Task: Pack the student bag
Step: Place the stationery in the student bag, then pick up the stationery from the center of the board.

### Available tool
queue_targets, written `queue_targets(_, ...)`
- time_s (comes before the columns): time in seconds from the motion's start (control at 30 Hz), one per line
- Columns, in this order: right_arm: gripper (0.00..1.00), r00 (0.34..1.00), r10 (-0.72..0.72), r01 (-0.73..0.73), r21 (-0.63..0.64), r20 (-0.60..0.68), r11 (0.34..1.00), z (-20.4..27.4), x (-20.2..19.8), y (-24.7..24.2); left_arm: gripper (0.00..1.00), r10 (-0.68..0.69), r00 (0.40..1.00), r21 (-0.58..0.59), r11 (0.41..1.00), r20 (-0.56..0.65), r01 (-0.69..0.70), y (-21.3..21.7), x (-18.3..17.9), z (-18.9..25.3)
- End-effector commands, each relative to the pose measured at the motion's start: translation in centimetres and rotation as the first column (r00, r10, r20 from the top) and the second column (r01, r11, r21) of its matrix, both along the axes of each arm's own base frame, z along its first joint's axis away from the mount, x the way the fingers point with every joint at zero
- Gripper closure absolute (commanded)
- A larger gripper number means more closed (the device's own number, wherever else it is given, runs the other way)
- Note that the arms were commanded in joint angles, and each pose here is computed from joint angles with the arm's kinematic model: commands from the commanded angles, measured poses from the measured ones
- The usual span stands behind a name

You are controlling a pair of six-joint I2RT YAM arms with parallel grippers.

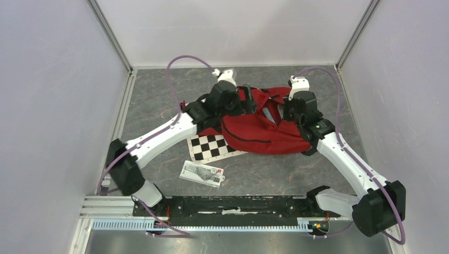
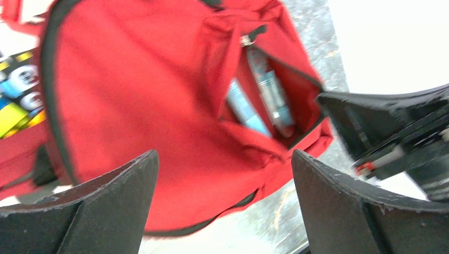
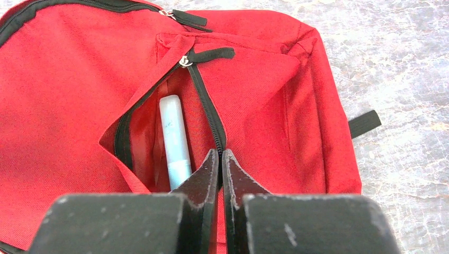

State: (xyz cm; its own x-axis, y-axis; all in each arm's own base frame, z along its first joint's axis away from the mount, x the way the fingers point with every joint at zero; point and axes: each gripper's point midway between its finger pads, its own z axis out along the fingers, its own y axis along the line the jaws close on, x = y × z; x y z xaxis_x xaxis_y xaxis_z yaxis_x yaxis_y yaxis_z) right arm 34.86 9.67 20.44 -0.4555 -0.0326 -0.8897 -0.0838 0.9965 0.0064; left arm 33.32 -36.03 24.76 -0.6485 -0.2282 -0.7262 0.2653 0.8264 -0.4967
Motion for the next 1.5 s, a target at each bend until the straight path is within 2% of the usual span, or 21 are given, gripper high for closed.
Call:
queue_targets(0.0, 0.93, 0.995, 0.018, -0.021, 0.035, 0.101, 0.999, 2.7, 0.4, 0.3, 0.0, 0.121, 0.993, 0.087, 0.989, -0.018, -0.119, 6.9, -1.8, -2.2)
queue_targets(0.13, 0.9, 0.998, 0.028, -0.029, 0.023, 0.05, 0.999, 0.8, -0.6, 0.1, 0.0, 0.227, 0.969, 0.088, 0.972, -0.098, -0.219, 12.3, -3.6, -5.1)
queue_targets(0.2, 0.84, 0.998, 0.049, -0.05, 0.022, 0.044, 0.999, 0.6, -0.9, 0.4, 0.0, 0.267, 0.956, 0.096, 0.962, -0.121, -0.256, 14.4, -4.6, -6.3)
queue_targets(0.37, 0.53, 0.983, 0.178, -0.175, -0.058, 0.053, 0.983, 2.2, -0.7, 1.4, 0.0, 0.305, 0.935, 0.116, 0.951, -0.183, -0.287, 17.4, -6.9, -7.9)
queue_targets(0.5, 0.42, 0.938, 0.336, -0.325, -0.124, 0.088, 0.938, 6.1, -0.1, 3.3, 0.0, 0.289, 0.918, 0.108, 0.957, -0.273, -0.269, 18.1, -9.2, -9.8)
queue_targets(0.63, 0.41, 0.836, 0.542, -0.537, -0.069, 0.09, 0.841, 8.2, -0.7, 7.7, 0.0, 0.319, 0.88, 0.08, 0.947, -0.35, -0.311, 19.1, -11.5, -12.1)
queue_targets(0.8, 0.41, 0.654, 0.755, -0.753, -0.048, 0.047, 0.656, 7.0, -4.9, 16.4, 0.0, 0.351, 0.856, 0.055, 0.932, -0.381, -0.358, 20.3, -13.2, -13.8)
queue_targets(0.9, 0.42, 0.553, 0.833, -0.833, 0.001, 0.0, 0.553, 5.4, -8.1, 20.9, 0.0, 0.365, 0.838, 0.066, 0.926, -0.406, -0.371, 21.0, -14.3, -15.0)
queue_targets(1.0, 0.42, 0.48, 0.877, -0.875, 0.071, -0.015, 0.479, 4.1, -11.0, 24.2, 0.0, 0.379, 0.82, 0.083, 0.92, -0.429, -0.382, 21.6, -15.2, -16.2)
queue_targets(1.17, 0.42, 0.367, 0.922, -0.922, 0.085, -0.126, 0.378, -0.1, -15.6, 28.1, 0.0, 0.416, 0.802, 0.126, 0.906, -0.429, -0.403, 22.8, -15.9, -17.6)
queue_targets(1.23, 0.44, 0.346, 0.911, -0.922, 0.098, -0.225, 0.375, -2.7, -16.8, 28.7, 0.0, 0.438, 0.789, 0.148, 0.897, -0.43, -0.417, 23.3, -16.1, -18.2)
queue_targets(1.4, 0.45, 0.35, 0.851, -0.863, 0.22, -0.391, 0.455, -8.1, -19.7, 29.1, 0.0, 0.513, 0.764, 0.184, 0.857, -0.391, -0.482, 25.0, -16.0, -18.6)
queue_targets(1.47, 0.47, 0.373, 0.818, -0.822, 0.253, -0.438, 0.51, -9.6, -20.0, 28.8, 0.0, 0.532, 0.76, 0.177, 0.845, -0.373, -0.504, 25.3, -15.6, -18.5)
